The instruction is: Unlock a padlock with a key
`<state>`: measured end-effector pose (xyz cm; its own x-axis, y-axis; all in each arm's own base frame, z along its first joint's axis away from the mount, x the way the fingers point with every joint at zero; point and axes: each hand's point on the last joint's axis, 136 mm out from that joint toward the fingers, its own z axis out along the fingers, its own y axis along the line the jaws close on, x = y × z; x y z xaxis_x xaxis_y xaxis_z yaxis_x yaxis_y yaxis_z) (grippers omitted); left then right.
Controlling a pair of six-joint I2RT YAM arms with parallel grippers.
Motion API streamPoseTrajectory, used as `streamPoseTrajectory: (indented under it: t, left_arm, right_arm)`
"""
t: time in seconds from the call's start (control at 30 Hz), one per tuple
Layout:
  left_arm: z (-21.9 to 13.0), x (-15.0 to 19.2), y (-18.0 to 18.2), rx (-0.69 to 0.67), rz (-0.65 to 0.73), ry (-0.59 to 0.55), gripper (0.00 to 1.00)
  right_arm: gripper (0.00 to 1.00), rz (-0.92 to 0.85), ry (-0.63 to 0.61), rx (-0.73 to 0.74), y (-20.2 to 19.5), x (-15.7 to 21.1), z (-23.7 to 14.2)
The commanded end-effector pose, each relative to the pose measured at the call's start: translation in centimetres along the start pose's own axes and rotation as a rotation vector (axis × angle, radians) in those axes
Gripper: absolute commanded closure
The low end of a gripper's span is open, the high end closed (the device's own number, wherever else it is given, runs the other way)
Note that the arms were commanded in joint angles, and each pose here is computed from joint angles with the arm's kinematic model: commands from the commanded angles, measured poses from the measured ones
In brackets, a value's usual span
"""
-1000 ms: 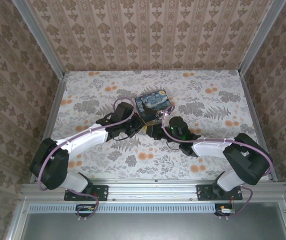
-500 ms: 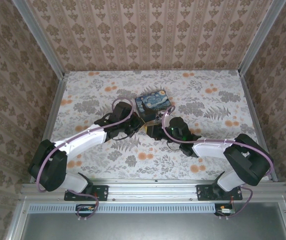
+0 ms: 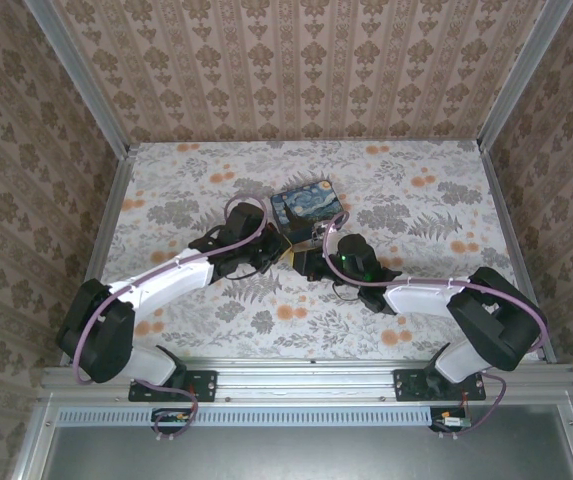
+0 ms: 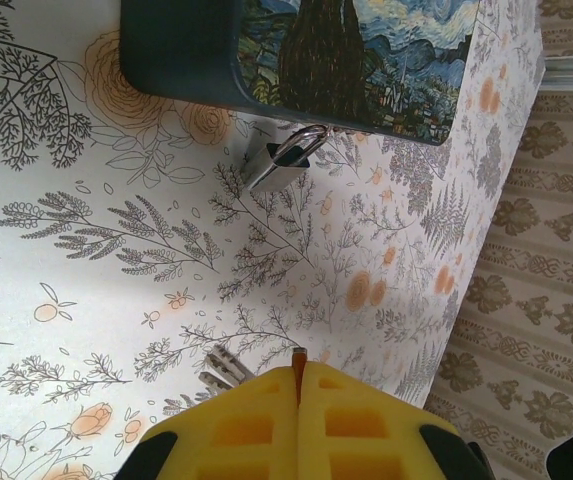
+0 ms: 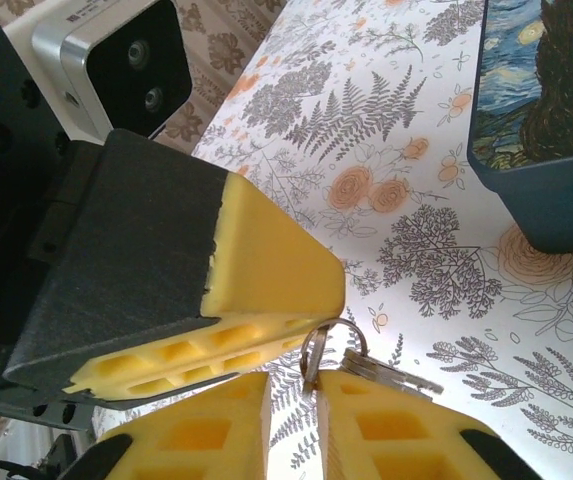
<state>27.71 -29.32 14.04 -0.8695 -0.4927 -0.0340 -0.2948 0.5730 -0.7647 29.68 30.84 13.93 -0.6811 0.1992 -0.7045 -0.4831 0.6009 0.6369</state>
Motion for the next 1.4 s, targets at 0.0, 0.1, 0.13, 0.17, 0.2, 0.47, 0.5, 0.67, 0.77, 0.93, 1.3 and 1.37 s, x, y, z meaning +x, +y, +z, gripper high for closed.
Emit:
streamPoseTrajectory:
  t: [0.0, 0.1, 0.13, 0.17, 0.2, 0.47, 0.5, 0.67, 0.77, 0.93, 1.3, 1.37]
  left_arm:
    - [-0.5, 0.4, -1.0, 0.038, -0.01, 0.007, 1.0]
    - [-0.7, 0.4, -0.9, 0.039, -0.011, 0.001, 1.0]
    - [-0.7, 0.4, -0.9, 0.04, -0.01, 0.002, 1.0]
    - [-0.7, 0.4, -0.9, 0.041, -0.01, 0.003, 1.0]
    - [-0.7, 0.4, -0.9, 0.041, -0.01, 0.002, 1.0]
    - [-1.4, -0.1, -0.1, 0.024, 0.013, -0.028, 0.91]
    - [-1.6, -0.1, -0.1, 0.025, 0.016, -0.031, 0.89]
    - [-3.0, -1.0, 0.8, 0.0, 0.068, -0.059, 0.77]
    - [-4.3, -2.0, 0.4, 0.022, 0.176, -0.068, 0.74]
    - [-4.8, -0.4, -1.6, 0.18, 0.438, 0.11, 0.75]
    - [-4.0, 2.5, -3.5, 0.547, 0.645, 0.311, 0.72]
    - [-4.1, 2.4, -3.2, 0.569, 0.709, 0.312, 0.72]
  right_arm:
    - [0.88, -0.006, -0.027, -0.008, 0.9, -1.2, 0.5]
    - [0.94, -0.001, -0.025, 0.006, 0.6, -1.1, 0.5]
    - [0.94, -0.001, -0.027, 0.009, 0.5, -1.2, 0.5]
    - [0.94, 0.0, -0.028, 0.011, 0.5, -1.2, 0.4]
    - [0.94, -0.002, -0.029, 0.011, 0.5, -1.2, 0.3]
    - [0.97, -0.039, -0.01, 0.009, 0.7, -1.3, -0.9]
    - [0.98, -0.048, -0.002, 0.003, 0.8, -1.1, -1.1]
    - [0.99, -0.07, 0.047, -0.016, 0.8, -0.6, -1.7]
    - [0.99, -0.06, 0.093, -0.065, 0.8, -0.2, -2.1]
    - [0.98, -0.017, 0.196, -0.173, 1.5, 0.4, -3.1]
    - [0.97, 0.075, 0.268, -0.302, 3.0, -1.0, -5.4]
    - [0.97, 0.093, 0.275, -0.293, 2.7, -1.1, -5.5]
